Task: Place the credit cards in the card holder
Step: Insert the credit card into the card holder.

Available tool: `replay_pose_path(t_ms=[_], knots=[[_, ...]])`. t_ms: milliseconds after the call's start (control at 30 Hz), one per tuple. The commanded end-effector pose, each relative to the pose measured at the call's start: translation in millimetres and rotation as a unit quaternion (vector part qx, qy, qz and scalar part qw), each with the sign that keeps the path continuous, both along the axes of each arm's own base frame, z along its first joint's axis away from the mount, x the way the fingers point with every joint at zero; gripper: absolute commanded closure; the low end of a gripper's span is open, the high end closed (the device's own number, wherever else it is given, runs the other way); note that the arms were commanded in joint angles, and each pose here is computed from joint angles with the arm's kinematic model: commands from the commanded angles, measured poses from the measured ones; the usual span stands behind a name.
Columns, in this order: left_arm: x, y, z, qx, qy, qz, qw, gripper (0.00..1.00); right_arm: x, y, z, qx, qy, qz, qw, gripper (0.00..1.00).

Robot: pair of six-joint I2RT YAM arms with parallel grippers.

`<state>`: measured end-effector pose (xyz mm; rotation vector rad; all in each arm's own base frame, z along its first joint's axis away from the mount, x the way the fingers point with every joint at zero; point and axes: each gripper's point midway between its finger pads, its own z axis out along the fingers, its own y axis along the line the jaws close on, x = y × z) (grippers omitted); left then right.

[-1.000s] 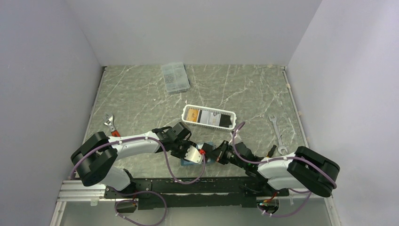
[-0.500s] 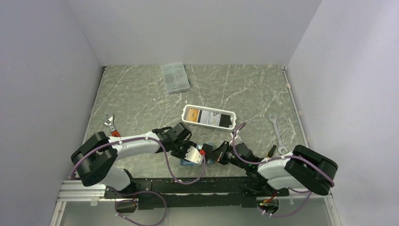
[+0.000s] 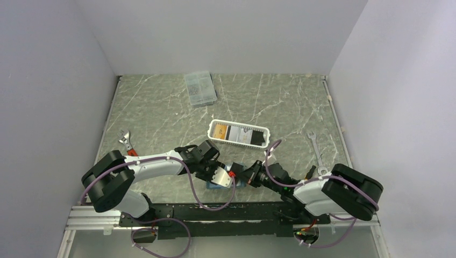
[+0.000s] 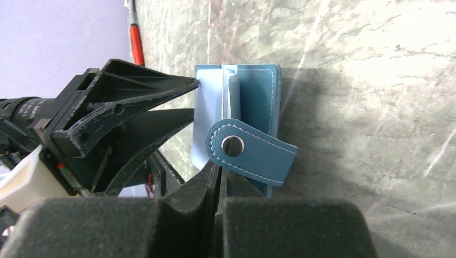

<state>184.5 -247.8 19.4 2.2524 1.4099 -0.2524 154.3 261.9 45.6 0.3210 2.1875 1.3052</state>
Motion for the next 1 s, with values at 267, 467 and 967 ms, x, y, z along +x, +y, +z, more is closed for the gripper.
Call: replay_pose_path(t_ms=[267, 467, 967], knots=[[-6, 33, -38, 0.077, 0.007, 0.010, 0.997, 0.55, -2, 1, 5, 0.042, -0.006, -0.001, 0.999, 1.00], [-7, 34, -38, 0.078, 0.007, 0.010, 0.997, 0.55, -1, -1, 8, 0.049, -0.008, -0.005, 0.999, 1.00], [-6, 34, -38, 0.081, 0.006, 0.012, 0.997, 0.55, -2, -2, -9, 0.016, 0.010, -0.004, 1.000, 1.00]])
